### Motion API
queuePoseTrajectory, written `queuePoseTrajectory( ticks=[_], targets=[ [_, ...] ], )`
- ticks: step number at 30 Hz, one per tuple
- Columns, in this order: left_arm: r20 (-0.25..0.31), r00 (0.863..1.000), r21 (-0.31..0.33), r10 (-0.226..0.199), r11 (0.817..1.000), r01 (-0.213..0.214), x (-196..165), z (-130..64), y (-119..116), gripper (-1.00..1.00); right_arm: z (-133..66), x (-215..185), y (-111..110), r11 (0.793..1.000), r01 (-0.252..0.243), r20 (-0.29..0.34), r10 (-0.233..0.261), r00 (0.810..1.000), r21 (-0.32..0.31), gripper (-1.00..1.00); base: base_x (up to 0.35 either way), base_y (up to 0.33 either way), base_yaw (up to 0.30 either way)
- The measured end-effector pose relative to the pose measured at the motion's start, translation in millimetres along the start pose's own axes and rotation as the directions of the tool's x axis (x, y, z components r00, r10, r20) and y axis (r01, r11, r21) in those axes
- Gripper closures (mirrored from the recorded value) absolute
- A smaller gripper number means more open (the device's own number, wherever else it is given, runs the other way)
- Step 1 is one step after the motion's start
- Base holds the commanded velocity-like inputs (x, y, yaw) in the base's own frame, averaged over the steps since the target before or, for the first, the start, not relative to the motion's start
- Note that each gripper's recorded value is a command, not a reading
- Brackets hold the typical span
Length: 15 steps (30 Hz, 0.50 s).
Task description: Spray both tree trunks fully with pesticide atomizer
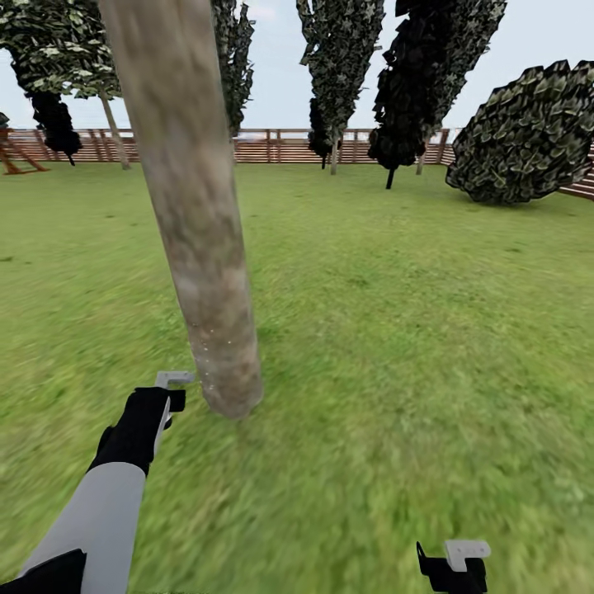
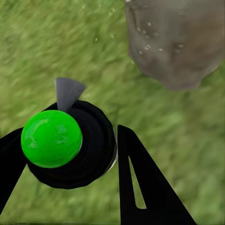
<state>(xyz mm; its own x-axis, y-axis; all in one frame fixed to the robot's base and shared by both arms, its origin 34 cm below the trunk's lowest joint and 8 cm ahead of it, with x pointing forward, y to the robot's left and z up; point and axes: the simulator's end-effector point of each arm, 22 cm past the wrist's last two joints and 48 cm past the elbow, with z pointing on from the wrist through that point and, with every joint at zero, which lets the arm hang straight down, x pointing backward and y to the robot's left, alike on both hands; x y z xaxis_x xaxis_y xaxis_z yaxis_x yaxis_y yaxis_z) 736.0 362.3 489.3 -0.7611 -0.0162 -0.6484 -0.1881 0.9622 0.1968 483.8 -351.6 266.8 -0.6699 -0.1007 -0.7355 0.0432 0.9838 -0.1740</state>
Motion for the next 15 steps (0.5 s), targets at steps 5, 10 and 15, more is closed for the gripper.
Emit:
queuePoseTrajectory(
  ticks=[5, 10, 15],
  targets=[
    [0.000, 1.000, -0.004, -0.001, 1.000, 0.001, -0.1, 0.4, 3.1, 1.00, 0.0, 0.1, -0.1, 1.000, 0.000, 0.000, 0.000, 1.000, 0.000, -1.00, 0.014, -0.269, 0.167],
    [-0.002, 1.000, -0.008, -0.004, 1.000, 0.004, 0.5, 0.8, 6.2, 1.00, 0.0, 0.2, 0.0, 1.000, 0.000, 0.000, 0.000, 1.000, 0.000, -1.00, 0.000, -0.270, 0.008],
    [-0.007, 1.000, -0.004, -0.004, 1.000, 0.004, 3.4, 1.4, 4.0, 1.00, -0.1, 0.2, 0.1, 1.000, 0.001, 0.000, -0.001, 1.000, 0.000, -1.00, 0.051, -0.262, 0.158]
  ],
)
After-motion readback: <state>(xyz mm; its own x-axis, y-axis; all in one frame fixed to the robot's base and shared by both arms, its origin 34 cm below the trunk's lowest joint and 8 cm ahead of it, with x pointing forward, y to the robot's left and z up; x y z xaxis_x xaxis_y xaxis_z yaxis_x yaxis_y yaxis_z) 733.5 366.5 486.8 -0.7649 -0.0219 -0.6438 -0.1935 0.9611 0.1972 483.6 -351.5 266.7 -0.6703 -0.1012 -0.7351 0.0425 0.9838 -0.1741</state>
